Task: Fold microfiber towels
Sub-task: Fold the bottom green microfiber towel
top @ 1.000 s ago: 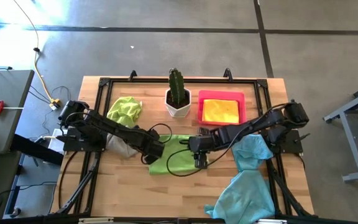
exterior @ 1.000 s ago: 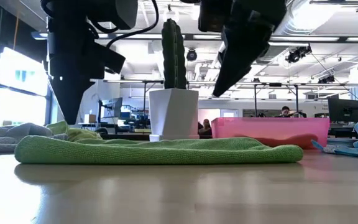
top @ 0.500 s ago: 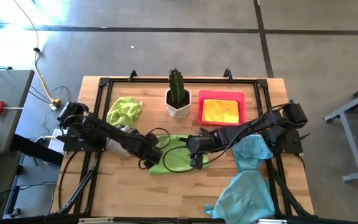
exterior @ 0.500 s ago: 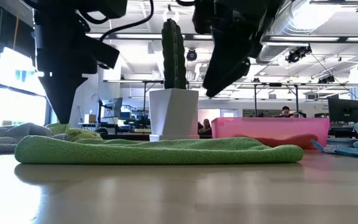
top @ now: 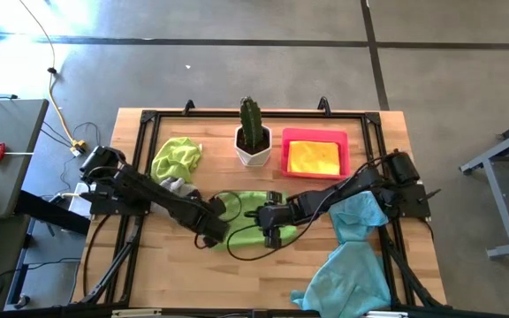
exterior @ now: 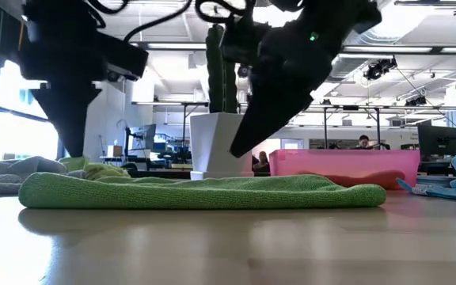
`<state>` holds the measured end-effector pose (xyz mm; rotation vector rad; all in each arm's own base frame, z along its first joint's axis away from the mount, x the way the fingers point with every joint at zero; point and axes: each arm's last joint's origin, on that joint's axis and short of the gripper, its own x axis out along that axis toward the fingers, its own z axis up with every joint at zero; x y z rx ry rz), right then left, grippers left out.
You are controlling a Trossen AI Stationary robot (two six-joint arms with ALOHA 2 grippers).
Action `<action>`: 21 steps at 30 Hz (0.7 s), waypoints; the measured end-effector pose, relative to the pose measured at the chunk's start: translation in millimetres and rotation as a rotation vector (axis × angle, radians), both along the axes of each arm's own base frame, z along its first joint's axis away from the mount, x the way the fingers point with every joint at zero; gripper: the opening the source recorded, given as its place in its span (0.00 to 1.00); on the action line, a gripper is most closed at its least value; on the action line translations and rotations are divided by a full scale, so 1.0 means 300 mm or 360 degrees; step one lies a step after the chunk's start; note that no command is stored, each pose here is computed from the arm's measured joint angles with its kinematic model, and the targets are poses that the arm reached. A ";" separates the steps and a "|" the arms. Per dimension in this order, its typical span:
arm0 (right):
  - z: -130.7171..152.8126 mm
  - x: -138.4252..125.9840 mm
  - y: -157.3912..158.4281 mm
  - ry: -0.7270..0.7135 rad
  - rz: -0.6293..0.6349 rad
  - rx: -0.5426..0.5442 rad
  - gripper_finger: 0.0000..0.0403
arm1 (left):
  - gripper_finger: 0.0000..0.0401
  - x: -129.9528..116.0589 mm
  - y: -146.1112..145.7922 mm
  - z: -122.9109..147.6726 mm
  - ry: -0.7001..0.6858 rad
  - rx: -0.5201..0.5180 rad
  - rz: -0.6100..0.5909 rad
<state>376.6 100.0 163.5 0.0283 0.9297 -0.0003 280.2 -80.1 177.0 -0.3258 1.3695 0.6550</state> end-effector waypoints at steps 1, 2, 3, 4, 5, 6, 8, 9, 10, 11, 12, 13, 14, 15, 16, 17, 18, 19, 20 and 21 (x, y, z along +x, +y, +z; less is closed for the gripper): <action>-0.009 0.004 0.001 -0.0004 -0.0014 0.0012 0.49 | 0.32 0.003 -0.011 0.000 -0.0015 -0.0005 -0.0071; -0.015 0.008 0.004 -0.0010 -0.0034 0.0033 0.49 | 0.32 0.006 -0.023 0.000 -0.0029 -0.0009 -0.0154; -0.020 0.011 0.008 -0.0015 -0.0058 0.0059 0.49 | 0.32 0.008 -0.036 0.000 -0.0041 -0.0011 -0.0239; -0.023 0.013 0.011 -0.0020 -0.0083 0.0080 0.49 | 0.32 0.010 -0.047 0.001 -0.0051 -0.0011 -0.0317; -0.025 0.011 0.014 -0.0017 -0.0107 0.0092 0.49 | 0.32 0.012 -0.059 0.001 -0.0066 -0.0012 -0.0392; -0.025 0.010 0.017 -0.0015 -0.0143 0.0106 0.49 | 0.32 0.016 -0.069 0.002 -0.0089 -0.0011 -0.0457; -0.025 0.009 0.020 -0.0029 -0.0255 0.0143 0.49 | 0.32 0.023 -0.087 0.004 -0.0143 0.0020 -0.0548; -0.025 0.007 0.023 -0.0035 -0.0320 0.0165 0.49 | 0.32 0.027 -0.094 0.005 -0.0173 0.0041 -0.0577; -0.025 0.005 0.026 -0.0039 -0.0384 0.0188 0.49 | 0.32 0.031 -0.100 0.007 -0.0205 0.0065 -0.0599; -0.026 0.003 0.029 -0.0039 -0.0445 0.0208 0.49 | 0.32 0.034 -0.104 0.008 -0.0228 0.0090 -0.0620; -0.031 0.000 0.032 -0.0028 -0.0502 0.0231 0.49 | 0.32 0.037 -0.106 0.009 -0.0242 0.0115 -0.0638; -0.039 -0.004 0.037 -0.0010 -0.0556 0.0253 0.49 | 0.32 0.039 -0.106 0.010 -0.0255 0.0137 -0.0648; -0.050 -0.012 0.041 0.0028 -0.0608 0.0262 0.49 | 0.32 0.041 -0.105 0.011 -0.0264 0.0162 -0.0661; -0.062 -0.020 0.050 0.0069 -0.0652 0.0269 0.49 | 0.32 0.043 -0.103 0.012 -0.0269 0.0183 -0.0669; -0.072 -0.028 0.059 0.0095 -0.0690 0.0272 0.49 | 0.32 0.045 -0.099 0.012 -0.0272 0.0202 -0.0673; -0.080 -0.037 0.068 0.0122 -0.0722 0.0261 0.49 | 0.32 0.047 -0.097 0.012 -0.0273 0.0213 -0.0677; -0.088 -0.048 0.077 0.0152 -0.0756 0.0247 0.49 | 0.32 0.049 -0.092 0.013 -0.0274 0.0222 -0.0669; -0.093 -0.059 0.085 0.0184 -0.0785 0.0239 0.49 | 0.32 0.050 -0.089 0.013 -0.0274 0.0229 -0.0664; -0.097 -0.071 0.093 0.0219 -0.0812 0.0229 0.49 | 0.32 0.052 -0.083 0.013 -0.0275 0.0240 -0.0652; -0.100 -0.081 0.100 0.0242 -0.0836 0.0215 0.49 | 0.32 0.054 -0.076 0.013 -0.0282 0.0245 -0.0620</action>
